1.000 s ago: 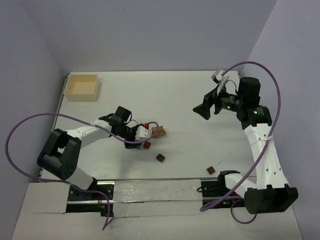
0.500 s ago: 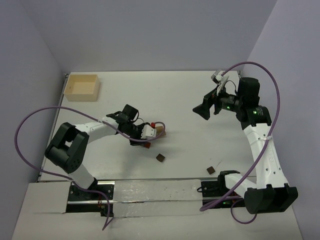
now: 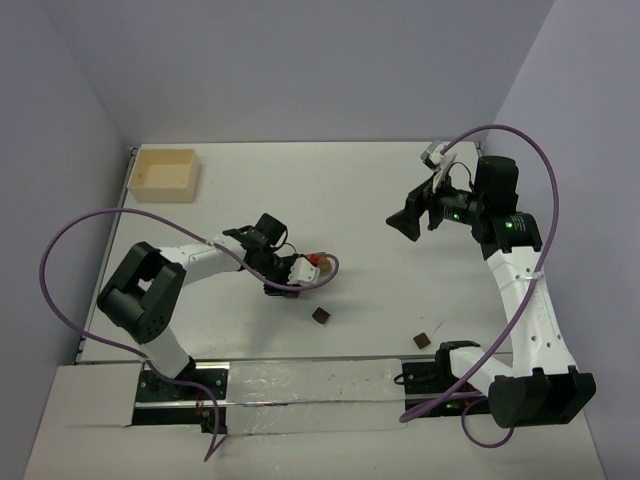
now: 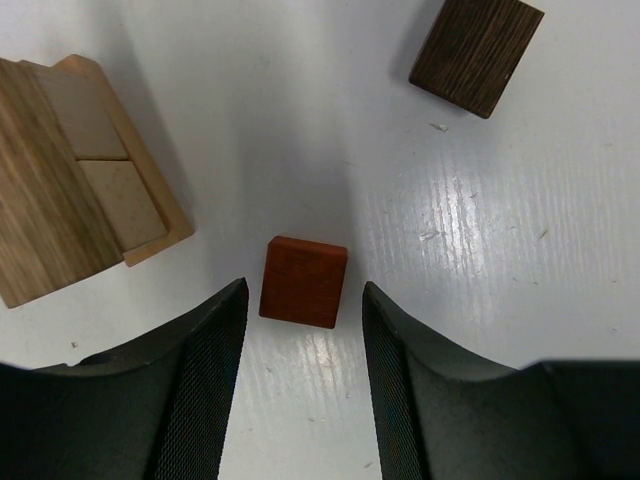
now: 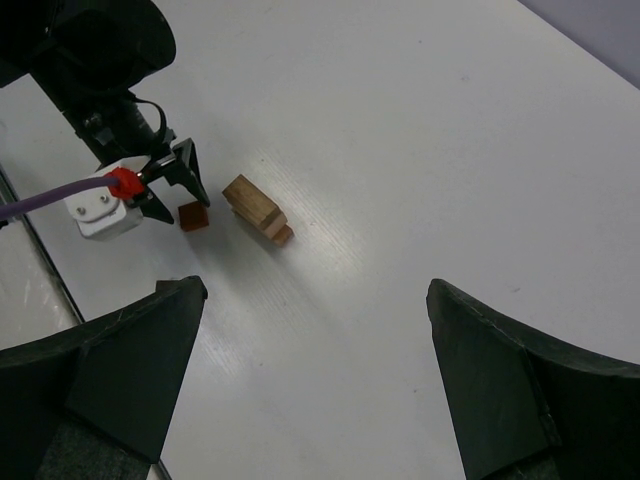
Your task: Build the wood block tower
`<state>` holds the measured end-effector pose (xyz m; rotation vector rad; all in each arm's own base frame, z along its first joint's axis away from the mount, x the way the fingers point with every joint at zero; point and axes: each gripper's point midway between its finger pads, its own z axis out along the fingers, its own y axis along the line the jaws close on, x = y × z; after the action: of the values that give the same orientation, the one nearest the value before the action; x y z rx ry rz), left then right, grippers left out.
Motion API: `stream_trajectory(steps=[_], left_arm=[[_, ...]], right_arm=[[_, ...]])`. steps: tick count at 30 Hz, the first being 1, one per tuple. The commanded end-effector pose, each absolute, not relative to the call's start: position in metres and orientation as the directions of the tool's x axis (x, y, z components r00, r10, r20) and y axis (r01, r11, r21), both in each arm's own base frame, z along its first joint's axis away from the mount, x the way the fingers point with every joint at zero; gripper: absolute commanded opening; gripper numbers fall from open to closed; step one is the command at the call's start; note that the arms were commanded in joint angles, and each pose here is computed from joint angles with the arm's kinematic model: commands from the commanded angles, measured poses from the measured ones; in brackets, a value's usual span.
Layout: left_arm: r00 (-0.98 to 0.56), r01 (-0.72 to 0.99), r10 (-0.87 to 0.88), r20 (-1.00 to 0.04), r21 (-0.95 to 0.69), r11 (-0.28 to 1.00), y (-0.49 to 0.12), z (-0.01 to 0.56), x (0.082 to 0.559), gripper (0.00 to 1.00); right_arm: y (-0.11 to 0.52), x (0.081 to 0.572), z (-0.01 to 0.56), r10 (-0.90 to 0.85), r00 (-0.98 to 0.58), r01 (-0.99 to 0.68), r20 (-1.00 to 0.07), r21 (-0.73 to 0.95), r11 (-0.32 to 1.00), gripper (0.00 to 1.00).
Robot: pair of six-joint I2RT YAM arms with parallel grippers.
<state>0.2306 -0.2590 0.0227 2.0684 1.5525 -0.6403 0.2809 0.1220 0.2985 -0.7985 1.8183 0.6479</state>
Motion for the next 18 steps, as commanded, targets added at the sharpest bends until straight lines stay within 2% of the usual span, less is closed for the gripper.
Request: stream_trajectory(steps=[1,8,12,18], left_arm=[[0.29,0.952,0.732,-0.617,0.108,-0.285,-0.267,0.028,0.232,0.55],[0.302,0.947,0.745,-0.595,0.098,-0.305,-0.266,0.022,0.224,0.52],[0.294,0.95,0.749,-0.594,0.093,-0.299,-0.265,0.022,0.222,0.39],[0.269,0.958,0.745,-0.61,0.088,-0.274,-0.262,0.034,0.213,0.28]], right_arm=[[0.12,0.283,0.303,-0.239,-0.243,-0.769,-0.94,0.037,0.638,1.0],[0.119,0.282,0.302,-0.245,-0.24,-0.769,-0.939,0.03,0.638,1.0],[0.119,0.282,0.303,-0.247,-0.235,-0.771,-0.94,0.026,0.636,1.0],[0.119,0.282,0.303,-0.248,-0.233,-0.772,-0.94,0.024,0.635,1.0]])
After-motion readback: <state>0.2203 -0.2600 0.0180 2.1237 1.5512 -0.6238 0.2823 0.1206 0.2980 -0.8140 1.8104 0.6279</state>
